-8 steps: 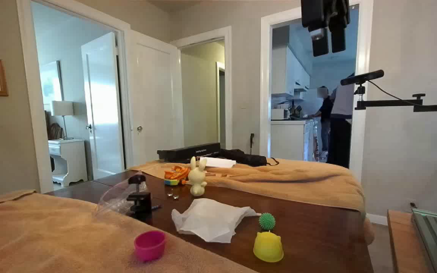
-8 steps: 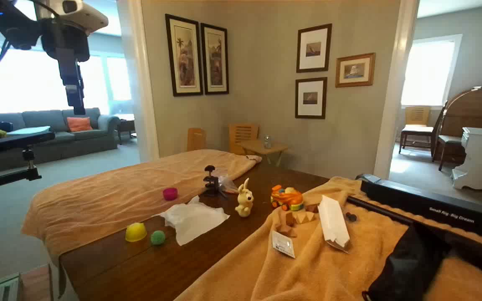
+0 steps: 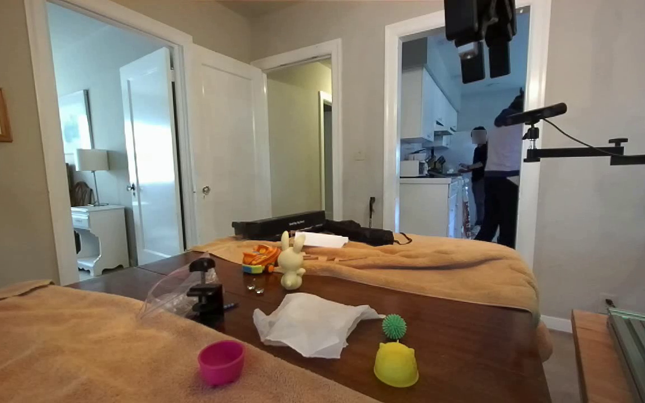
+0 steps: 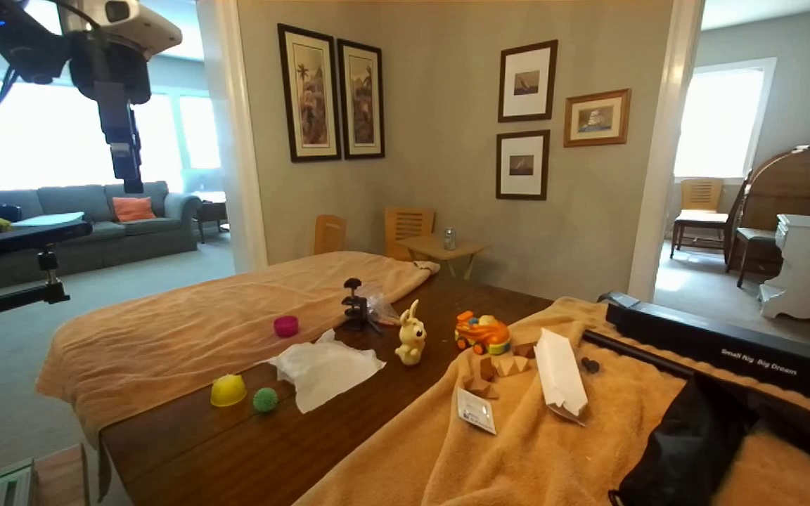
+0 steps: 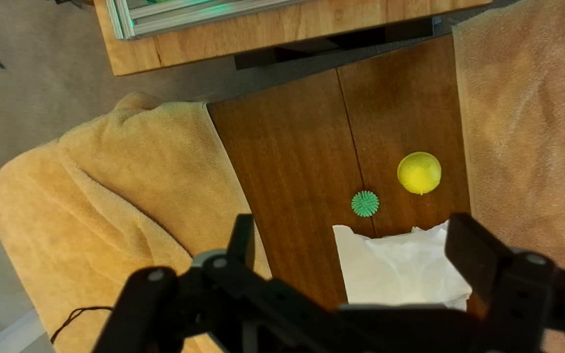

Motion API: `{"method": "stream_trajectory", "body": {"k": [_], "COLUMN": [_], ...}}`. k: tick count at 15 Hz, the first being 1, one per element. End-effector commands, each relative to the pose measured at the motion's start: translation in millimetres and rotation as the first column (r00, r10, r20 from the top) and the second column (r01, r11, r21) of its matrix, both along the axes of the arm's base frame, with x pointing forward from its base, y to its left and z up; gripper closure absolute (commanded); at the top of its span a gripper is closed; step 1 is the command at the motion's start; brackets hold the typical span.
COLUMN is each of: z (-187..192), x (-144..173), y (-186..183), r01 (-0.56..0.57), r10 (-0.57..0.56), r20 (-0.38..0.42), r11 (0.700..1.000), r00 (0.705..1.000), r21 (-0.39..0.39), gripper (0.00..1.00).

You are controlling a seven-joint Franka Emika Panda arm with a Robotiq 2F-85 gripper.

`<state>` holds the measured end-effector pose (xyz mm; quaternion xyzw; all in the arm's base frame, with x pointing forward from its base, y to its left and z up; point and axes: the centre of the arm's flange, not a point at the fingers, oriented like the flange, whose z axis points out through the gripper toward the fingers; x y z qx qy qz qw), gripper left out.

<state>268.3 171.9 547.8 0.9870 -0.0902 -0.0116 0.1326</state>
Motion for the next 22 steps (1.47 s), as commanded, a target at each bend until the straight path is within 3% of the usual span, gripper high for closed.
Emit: {"method": "stream_trajectory", "body": {"k": [1, 5, 7, 10, 12, 14, 17, 18, 19, 22], "z": [0.0, 0.0, -5.8, -14.6, -16.3, -22.4, -33.3, -34.9, -40.0, -45.0], "x": [0.0, 0.0, 20.1, 83.3, 118.6, 148.9, 185.8, 193.5, 162.2, 181.0], "y": [0.0, 0.0, -14.8, -70.9, -101.3, -119.6, -121.5, -118.4, -129.1, -123.1], "r01": [0.000, 0.000, 0.075, 0.251, 0.350, 0.422, 0.463, 0.473, 0.447, 0.464], "r10": [0.000, 0.000, -0.074, -0.244, -0.343, -0.419, -0.469, -0.481, -0.455, -0.473], "r20": [0.000, 0.000, 0.024, 0.109, 0.149, 0.181, 0.184, 0.188, 0.170, 0.161], "r11": [1.000, 1.000, 0.996, 0.966, 0.937, 0.906, 0.883, 0.876, 0.891, 0.881], "r00": [1.000, 1.000, 0.997, 0.964, 0.928, 0.890, 0.864, 0.856, 0.874, 0.866], "r21": [0.000, 0.000, -0.049, -0.064, -0.023, 0.023, 0.079, 0.088, 0.083, 0.097], "gripper": [0.00, 0.00, 0.00, 0.00, 0.00, 0.00, 0.00, 0.00, 0.00, 0.00]}}
